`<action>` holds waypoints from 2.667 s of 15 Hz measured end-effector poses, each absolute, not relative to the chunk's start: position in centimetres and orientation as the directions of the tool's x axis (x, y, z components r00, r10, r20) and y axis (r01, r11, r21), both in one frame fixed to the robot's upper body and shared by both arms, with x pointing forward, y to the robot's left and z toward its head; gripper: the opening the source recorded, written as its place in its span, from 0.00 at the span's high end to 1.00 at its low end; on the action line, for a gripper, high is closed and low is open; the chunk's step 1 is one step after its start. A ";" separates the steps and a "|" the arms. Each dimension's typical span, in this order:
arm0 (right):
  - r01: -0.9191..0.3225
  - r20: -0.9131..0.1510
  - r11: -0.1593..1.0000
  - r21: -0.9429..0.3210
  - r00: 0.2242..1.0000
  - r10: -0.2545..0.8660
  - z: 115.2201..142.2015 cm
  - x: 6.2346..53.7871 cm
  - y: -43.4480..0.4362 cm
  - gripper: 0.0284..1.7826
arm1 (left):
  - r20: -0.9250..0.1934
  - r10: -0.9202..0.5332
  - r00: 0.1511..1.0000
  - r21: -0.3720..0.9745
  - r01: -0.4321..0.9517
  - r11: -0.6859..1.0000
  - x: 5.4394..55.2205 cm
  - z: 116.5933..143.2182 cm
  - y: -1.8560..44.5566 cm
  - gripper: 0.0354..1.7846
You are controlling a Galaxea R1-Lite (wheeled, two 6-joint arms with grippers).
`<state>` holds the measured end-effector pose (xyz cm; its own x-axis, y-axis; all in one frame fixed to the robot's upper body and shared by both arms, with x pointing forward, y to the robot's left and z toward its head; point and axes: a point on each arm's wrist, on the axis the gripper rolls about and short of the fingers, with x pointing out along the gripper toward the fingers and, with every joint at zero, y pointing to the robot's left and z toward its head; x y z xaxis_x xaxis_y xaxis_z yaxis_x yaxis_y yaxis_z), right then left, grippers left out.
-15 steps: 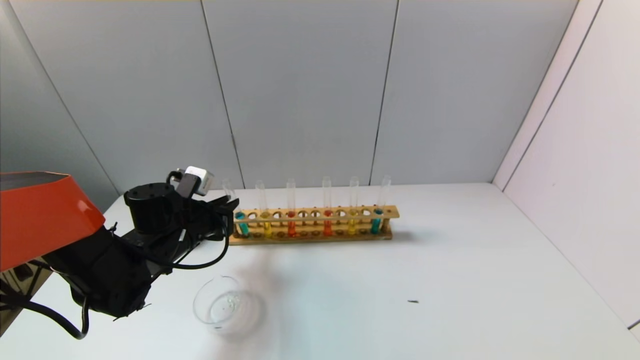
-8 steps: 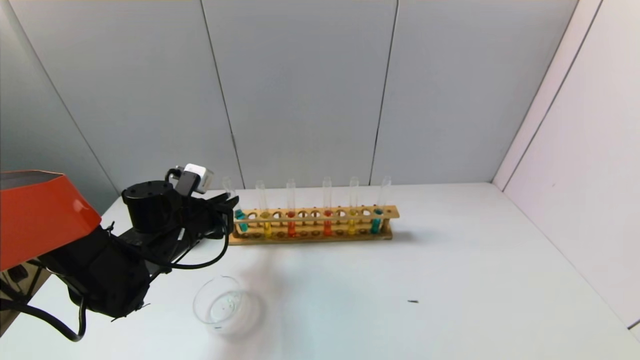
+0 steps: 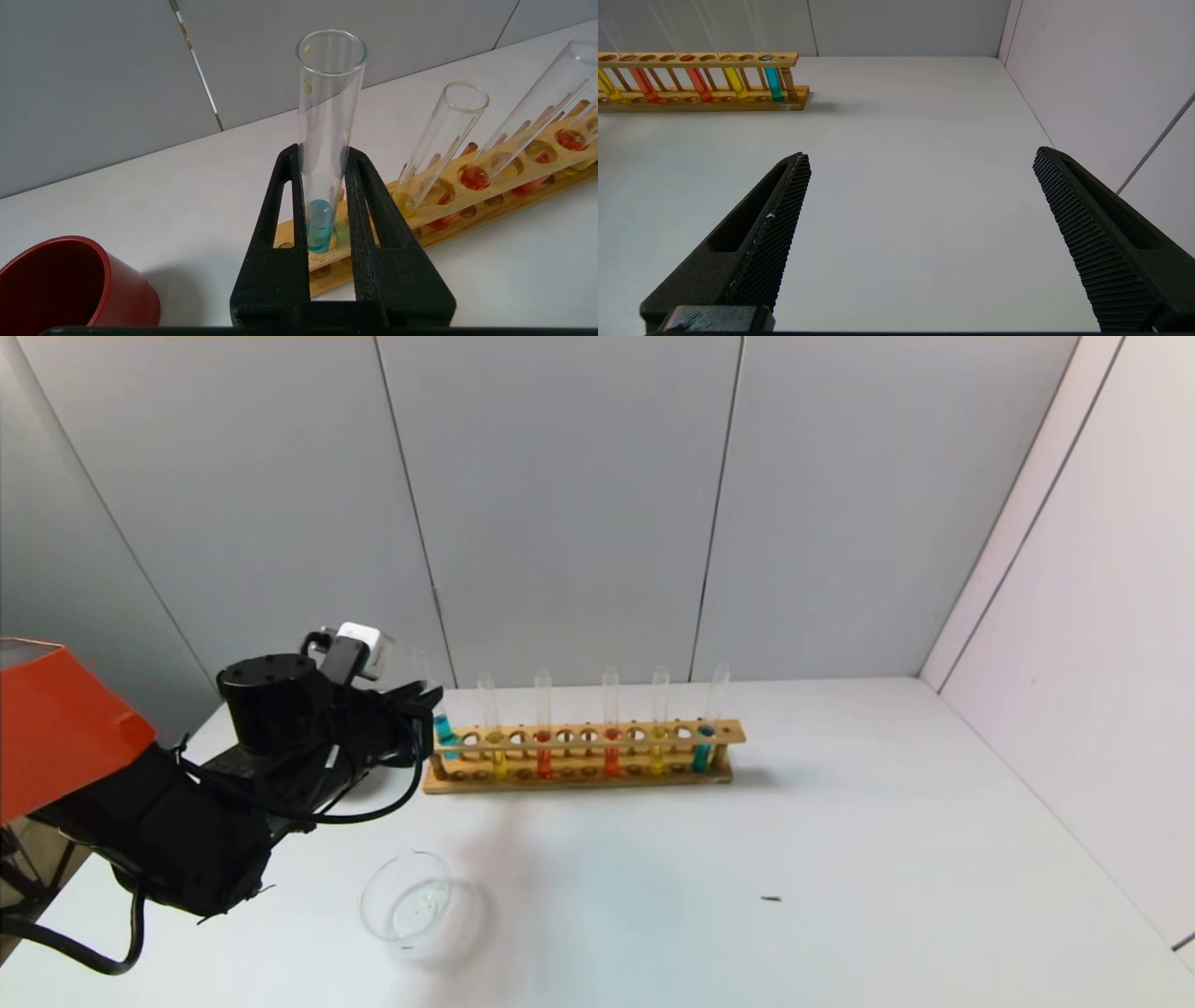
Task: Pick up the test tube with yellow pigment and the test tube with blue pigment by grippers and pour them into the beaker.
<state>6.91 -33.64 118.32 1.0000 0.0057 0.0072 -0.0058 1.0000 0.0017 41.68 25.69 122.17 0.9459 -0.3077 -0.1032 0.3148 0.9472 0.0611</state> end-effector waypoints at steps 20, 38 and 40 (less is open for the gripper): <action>-0.006 0.008 1.000 0.001 1.000 0.006 118.3 6.9 -33.6 0.02 | -0.182 -0.271 0.945 0.133 0.296 0.946 33.9 133.2 26.9 0.85; -0.005 0.007 1.000 0.002 1.000 0.005 118.3 6.9 -33.6 0.02 | -0.736 -0.224 0.639 0.153 0.479 0.864 24.0 129.7 28.6 0.85; -0.006 0.007 1.000 0.002 1.000 0.006 118.3 6.9 -33.6 0.02 | -0.774 -0.214 0.595 0.141 0.493 0.859 24.8 128.8 28.3 0.85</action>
<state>6.91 -33.64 118.32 1.0000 0.0057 0.0072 -0.0058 1.0000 0.0017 24.80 28.26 128.78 0.5953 -0.2140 -0.7745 0.4927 0.8587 0.1414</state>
